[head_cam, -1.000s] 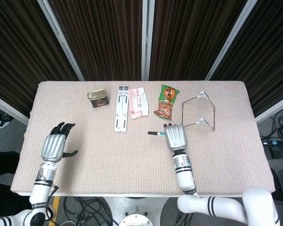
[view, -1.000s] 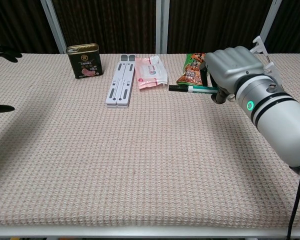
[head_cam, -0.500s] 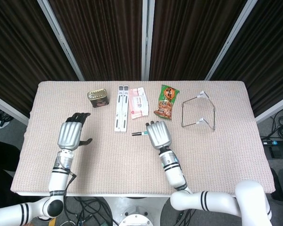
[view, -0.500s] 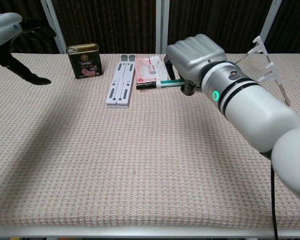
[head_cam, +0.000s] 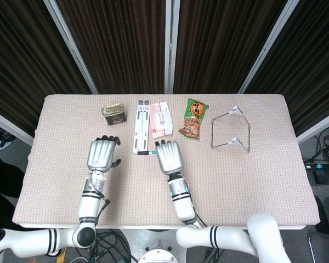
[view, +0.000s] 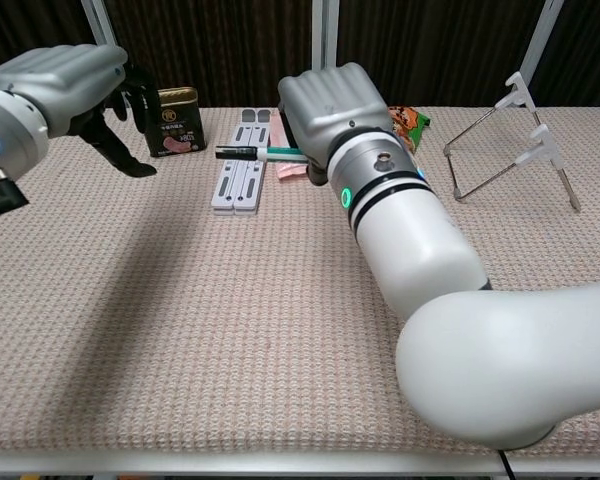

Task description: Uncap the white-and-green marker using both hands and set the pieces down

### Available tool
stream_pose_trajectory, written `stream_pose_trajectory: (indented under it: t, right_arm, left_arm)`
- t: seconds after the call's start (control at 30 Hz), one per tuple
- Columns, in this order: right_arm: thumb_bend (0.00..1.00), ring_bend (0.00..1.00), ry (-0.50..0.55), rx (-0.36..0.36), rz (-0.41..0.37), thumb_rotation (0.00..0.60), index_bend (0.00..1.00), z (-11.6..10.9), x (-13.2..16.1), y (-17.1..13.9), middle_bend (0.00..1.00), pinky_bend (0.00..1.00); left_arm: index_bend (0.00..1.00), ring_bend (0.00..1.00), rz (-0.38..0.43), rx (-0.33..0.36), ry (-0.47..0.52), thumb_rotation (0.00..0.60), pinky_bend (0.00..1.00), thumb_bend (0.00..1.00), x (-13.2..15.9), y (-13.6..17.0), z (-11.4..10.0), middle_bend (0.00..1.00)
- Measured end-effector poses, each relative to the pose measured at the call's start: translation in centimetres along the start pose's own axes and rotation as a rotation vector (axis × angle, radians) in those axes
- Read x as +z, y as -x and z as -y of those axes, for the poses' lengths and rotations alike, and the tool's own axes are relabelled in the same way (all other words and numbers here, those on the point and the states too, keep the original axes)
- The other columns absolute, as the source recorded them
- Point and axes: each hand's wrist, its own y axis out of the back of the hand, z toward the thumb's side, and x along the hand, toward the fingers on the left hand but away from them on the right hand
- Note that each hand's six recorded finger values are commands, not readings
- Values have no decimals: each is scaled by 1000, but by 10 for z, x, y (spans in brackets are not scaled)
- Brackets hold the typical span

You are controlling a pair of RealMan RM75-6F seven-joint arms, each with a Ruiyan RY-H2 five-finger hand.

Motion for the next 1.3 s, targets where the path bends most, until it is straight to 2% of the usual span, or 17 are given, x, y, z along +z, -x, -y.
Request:
stream_pose_trajectory:
  t: [0.2, 0.63, 1.13, 1.3]
  right_arm:
    - [377, 621, 0, 5, 14, 600, 657, 0, 9, 2, 620, 726]
    - [376, 621, 23, 15, 25, 600, 657, 5, 23, 7, 622, 726]
    - [376, 621, 31, 16, 16, 600, 658, 5, 27, 9, 623, 726]
    - [376, 621, 27, 20, 17, 600, 658, 6, 27, 8, 623, 726]
  left_arm:
    - [441, 374, -19, 1, 14, 600, 489, 192, 14, -7, 1, 442]
    - [446, 380, -13, -32, 1, 600, 492, 180, 41, -11, 6, 448]
    - [464, 398, -36, -39, -5, 600, 511, 196, 38, -16, 17, 467]
    - [474, 409, -56, -44, -15, 600, 519, 242, 33, -17, 19, 478]
